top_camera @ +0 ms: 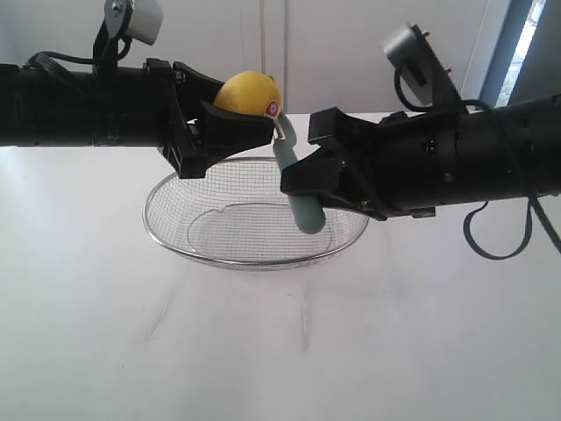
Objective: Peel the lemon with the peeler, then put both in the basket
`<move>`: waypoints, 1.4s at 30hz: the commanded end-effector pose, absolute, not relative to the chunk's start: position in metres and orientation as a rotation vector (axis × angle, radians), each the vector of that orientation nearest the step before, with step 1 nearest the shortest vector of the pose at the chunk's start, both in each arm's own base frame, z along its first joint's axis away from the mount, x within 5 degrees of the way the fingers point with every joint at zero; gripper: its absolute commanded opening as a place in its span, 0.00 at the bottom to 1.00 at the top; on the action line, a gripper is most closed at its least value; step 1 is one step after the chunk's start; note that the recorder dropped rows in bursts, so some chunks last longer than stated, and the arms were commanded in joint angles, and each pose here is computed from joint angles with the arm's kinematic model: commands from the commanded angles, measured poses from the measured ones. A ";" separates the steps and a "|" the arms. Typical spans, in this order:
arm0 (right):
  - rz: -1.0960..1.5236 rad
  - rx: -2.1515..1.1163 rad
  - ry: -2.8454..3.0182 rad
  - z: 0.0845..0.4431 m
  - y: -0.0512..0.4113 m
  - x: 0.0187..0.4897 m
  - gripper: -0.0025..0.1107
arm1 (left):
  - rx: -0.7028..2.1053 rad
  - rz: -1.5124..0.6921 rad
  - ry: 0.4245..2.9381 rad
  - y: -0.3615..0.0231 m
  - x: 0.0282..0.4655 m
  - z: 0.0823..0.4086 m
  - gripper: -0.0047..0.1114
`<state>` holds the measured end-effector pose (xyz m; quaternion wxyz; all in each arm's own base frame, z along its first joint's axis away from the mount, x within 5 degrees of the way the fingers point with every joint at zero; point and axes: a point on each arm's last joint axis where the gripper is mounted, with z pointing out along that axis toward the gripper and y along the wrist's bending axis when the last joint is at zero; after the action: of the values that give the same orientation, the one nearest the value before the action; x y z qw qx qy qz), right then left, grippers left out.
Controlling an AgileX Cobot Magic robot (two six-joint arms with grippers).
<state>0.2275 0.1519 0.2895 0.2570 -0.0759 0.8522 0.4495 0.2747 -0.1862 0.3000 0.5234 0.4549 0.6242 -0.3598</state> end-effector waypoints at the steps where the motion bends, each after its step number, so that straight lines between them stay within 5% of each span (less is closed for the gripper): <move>1: 1.171 -0.173 2.295 0.297 0.145 0.225 0.02 | 1.066 -0.892 1.468 -0.185 0.271 0.306 0.04; 14: 1.155 -0.200 2.238 0.312 0.140 0.214 0.02 | 1.063 -0.885 1.473 -0.185 0.272 0.306 0.04; 42: 1.296 -0.176 2.355 0.283 0.155 0.229 0.02 | 1.101 -0.970 1.409 -0.188 0.264 0.310 0.04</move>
<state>0.2300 0.1546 0.2807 0.2216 -0.0638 0.8577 0.4596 0.2682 -0.1889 0.3033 0.5173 0.4678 0.5998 -0.3921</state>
